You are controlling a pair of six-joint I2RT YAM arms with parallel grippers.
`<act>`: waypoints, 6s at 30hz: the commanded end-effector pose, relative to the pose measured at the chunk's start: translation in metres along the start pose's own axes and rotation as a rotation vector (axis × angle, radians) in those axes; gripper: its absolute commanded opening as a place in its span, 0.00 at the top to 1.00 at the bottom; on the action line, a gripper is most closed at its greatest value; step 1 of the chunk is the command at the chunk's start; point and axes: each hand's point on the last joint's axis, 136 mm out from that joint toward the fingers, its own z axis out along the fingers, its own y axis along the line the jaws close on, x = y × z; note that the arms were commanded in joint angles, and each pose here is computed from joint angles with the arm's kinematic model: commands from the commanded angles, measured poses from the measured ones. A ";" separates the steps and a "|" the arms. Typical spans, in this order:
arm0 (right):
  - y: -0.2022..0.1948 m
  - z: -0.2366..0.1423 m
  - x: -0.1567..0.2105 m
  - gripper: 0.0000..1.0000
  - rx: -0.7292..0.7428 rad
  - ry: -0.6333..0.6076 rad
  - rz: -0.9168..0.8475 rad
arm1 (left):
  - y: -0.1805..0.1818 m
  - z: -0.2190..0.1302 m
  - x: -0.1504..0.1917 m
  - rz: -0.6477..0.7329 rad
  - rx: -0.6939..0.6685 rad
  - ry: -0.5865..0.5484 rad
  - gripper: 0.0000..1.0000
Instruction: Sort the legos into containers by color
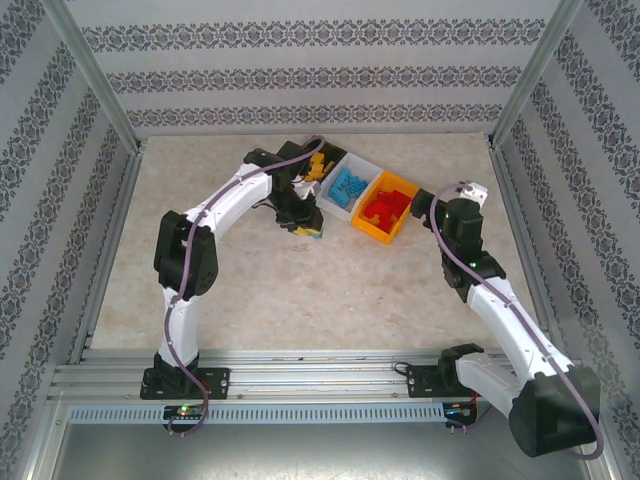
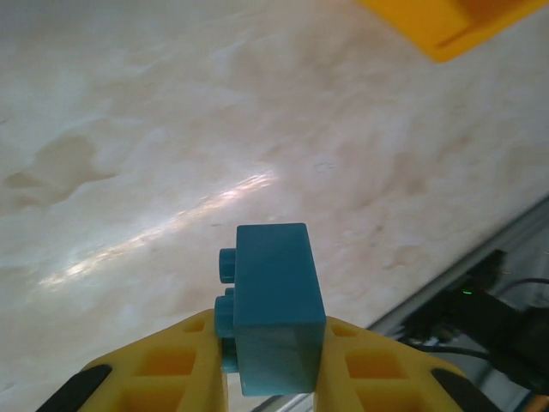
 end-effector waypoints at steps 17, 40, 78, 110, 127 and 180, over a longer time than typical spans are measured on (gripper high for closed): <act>-0.028 -0.016 0.033 0.02 0.014 0.050 0.213 | -0.157 -0.118 -0.112 -0.020 0.678 -0.345 0.74; 0.001 -0.012 0.028 0.02 -0.061 0.120 -0.015 | -0.111 -0.077 -0.206 -0.552 0.633 -0.428 0.76; -0.019 -0.035 0.055 0.02 -0.046 0.160 -0.062 | -0.042 0.047 -0.219 -0.860 0.494 -0.310 0.68; -0.010 -0.027 0.051 0.02 -0.072 0.154 -0.059 | -0.039 0.010 -0.209 -0.696 0.392 -0.390 0.55; 0.026 0.009 0.026 0.02 -0.126 0.177 -0.093 | 0.024 -0.165 -0.150 -0.044 -0.293 -0.673 0.37; -0.050 0.086 0.083 0.02 -0.116 0.291 -0.339 | 0.305 -0.173 0.101 -0.437 -0.799 -0.926 0.00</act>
